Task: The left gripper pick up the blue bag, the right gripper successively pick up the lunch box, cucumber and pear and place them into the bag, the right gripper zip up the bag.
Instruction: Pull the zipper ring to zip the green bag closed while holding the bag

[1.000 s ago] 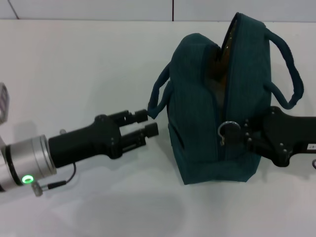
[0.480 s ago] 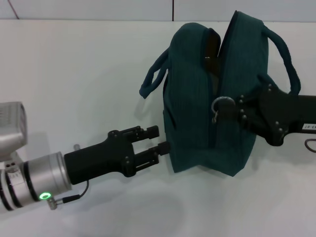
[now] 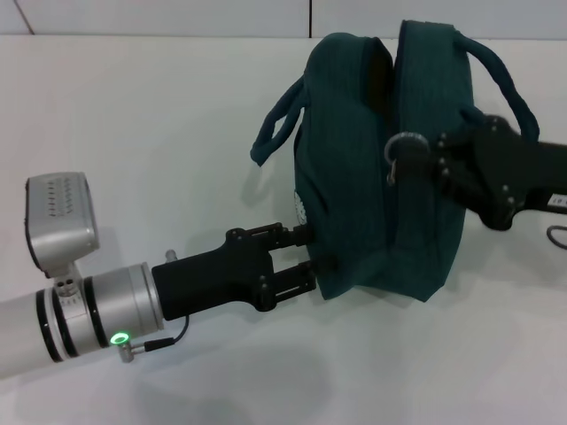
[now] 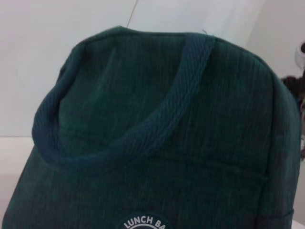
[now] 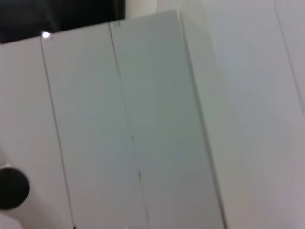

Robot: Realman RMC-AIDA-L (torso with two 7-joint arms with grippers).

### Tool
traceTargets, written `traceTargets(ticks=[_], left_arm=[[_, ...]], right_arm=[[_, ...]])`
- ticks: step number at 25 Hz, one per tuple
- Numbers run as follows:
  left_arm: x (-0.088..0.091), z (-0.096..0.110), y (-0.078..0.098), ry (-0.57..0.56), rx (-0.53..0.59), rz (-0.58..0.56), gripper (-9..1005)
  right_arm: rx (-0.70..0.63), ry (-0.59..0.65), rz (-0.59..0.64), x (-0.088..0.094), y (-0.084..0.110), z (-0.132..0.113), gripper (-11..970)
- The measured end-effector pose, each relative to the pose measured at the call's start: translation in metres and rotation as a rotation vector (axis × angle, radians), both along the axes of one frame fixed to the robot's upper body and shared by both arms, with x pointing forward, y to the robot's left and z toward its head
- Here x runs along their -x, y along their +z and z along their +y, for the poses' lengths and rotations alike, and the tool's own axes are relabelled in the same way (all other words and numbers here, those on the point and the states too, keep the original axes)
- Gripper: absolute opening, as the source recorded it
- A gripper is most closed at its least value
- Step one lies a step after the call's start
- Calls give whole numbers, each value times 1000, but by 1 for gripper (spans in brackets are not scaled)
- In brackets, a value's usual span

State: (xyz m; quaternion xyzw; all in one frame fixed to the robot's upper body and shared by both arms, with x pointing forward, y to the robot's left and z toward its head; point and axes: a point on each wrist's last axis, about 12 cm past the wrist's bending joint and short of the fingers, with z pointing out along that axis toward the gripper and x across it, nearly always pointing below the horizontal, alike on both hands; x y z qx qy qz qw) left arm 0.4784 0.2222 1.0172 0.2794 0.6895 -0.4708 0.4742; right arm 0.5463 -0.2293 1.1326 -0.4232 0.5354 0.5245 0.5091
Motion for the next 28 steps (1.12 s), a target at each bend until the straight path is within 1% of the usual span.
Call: traceTargets(ticks=[3,12,15,22,24,28], left_arm=[[0,-1,0,0,-6,-6,552],[-1,-2,-3,7,-24,-9,552],[0,-2,-2,3,-15,-13,552],[1,1,9,-37,51,-34,551],[0,1,12,-54,73,-9,551],[2,-1,11,-73,70,14,551]], right_arm=[[-42,-22,-18,-2,5,-1,7],[-105,-83,-49,-6,9,-4,7],[-95,-74,-43,-7,8,-3,7],[-50,-58,-26,-6,3,-1,7],[-37,-62,-22,-7,1,0,7],[-19,-64,-24,-9,0,3,7]])
